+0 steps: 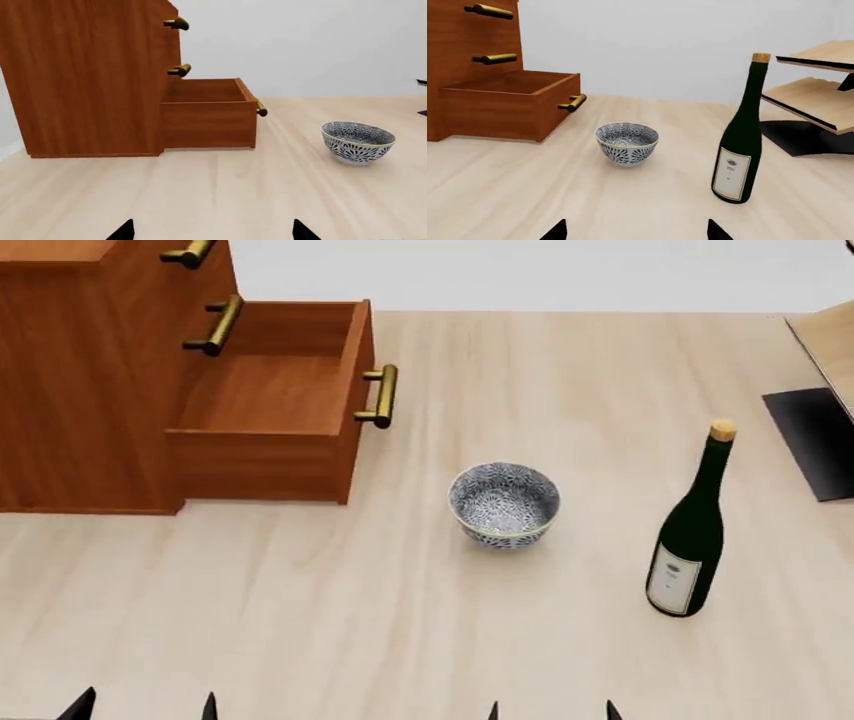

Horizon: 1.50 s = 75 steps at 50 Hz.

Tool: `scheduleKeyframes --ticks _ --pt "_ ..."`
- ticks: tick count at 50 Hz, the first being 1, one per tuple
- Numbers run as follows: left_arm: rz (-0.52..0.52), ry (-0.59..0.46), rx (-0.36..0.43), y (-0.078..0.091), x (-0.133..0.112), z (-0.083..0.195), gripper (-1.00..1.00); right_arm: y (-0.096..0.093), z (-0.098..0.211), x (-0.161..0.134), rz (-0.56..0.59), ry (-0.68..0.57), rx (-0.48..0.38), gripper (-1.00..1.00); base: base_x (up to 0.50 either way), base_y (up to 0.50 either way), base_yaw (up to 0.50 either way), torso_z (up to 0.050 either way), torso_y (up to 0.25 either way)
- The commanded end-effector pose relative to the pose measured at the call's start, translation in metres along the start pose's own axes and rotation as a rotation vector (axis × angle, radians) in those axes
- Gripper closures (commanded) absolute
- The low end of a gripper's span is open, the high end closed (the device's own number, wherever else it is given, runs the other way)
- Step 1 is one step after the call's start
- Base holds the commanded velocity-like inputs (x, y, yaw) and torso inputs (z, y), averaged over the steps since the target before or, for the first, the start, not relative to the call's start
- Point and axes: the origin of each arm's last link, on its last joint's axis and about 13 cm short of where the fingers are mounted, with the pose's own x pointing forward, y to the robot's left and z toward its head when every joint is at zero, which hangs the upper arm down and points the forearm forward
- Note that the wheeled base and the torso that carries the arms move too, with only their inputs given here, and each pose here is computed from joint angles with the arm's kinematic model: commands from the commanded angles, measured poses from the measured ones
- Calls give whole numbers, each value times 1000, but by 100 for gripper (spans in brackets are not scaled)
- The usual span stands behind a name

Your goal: Put the wine bottle in the bottom drawer of the cabinet.

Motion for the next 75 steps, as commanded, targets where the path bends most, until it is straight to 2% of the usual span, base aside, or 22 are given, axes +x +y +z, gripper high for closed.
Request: scheduleKeyframes --ticks 1,7,10,13,15,16,17,19,21,24,25,31,33,43,45,50,52,58,62,72,73,75 --pt "2 15 -8 0 1 -1 -100 -1 1 0 -10 -10 9 -100 0 258 0 0 0" --pt "-6 16 -11 0 0 0 -100 -1 2 0 4 -25 25 -100 0 29 0 0 0" --pt "14 26 -76 5 0 1 -100 -1 2 0 1 -17 33 -100 0 0 0 0 0" --pt "22 43 -32 5 1 1 -100 -2 3 0 5 -17 35 -100 0 0 0 0 0" --pt "53 85 -44 8 2 1 -100 -2 8 1 9 -22 -46 -100 0 0 0 0 0" --pt "67 83 -6 10 2 4 -100 -3 13 1 16 -27 -7 -100 0 0 0 0 0" --pt "69 87 -31 12 2 9 -100 -4 17 1 11 -33 18 -100 0 0 0 0 0" --pt "80 91 -30 15 1 17 -100 -4 22 0 15 -33 0 -100 0 0 0 0 0" --pt "91 86 7 16 0 28 -100 -6 32 1 14 -38 -1 -100 0 0 0 0 0" --pt "70 96 25 17 3 45 -100 -9 46 2 20 -37 56 -100 0 0 0 0 0" --pt "58 83 6 18 2 53 -100 -10 51 2 17 -32 43 -100 0 0 0 0 0" --pt "61 26 44 17 -6 86 -100 -12 77 -2 29 -63 32 -100 0 0 0 0 0" --pt "76 -1 86 15 -10 92 -100 -13 83 -3 31 -76 34 -100 0 0 0 0 0" --pt "42 -25 35 12 -22 118 -100 -12 110 -10 44 -112 46 -100 0 0 0 0 0" --pt "46 -27 46 12 -25 124 -100 -13 115 -13 43 -129 47 -100 0 0 0 0 0" --pt "52 -89 43 15 -34 144 -100 -15 133 -19 42 -172 3 -100 0 0 0 0 0" --pt "48 -106 48 14 -36 148 -100 -15 138 -21 40 -181 -26 -100 0 0 0 0 0" --pt "34 -103 -7 15 -41 156 -100 -14 147 -25 43 -211 -18 -100 0 0 0 0 0" --pt "32 -105 19 13 -45 159 -100 -12 149 -26 46 -220 -22 -100 0 0 0 0 0" --pt "37 -115 23 14 -49 173 -100 -12 159 -29 39 -257 -33 -100 0 0 0 0 0" --pt "33 -114 23 14 -49 173 -100 -13 157 -29 30 -246 -55 -100 0 0 0 0 0" --pt "11 -131 46 13 -50 173 -100 -13 156 -29 34 -249 -45 -100 0 0 0 0 0"
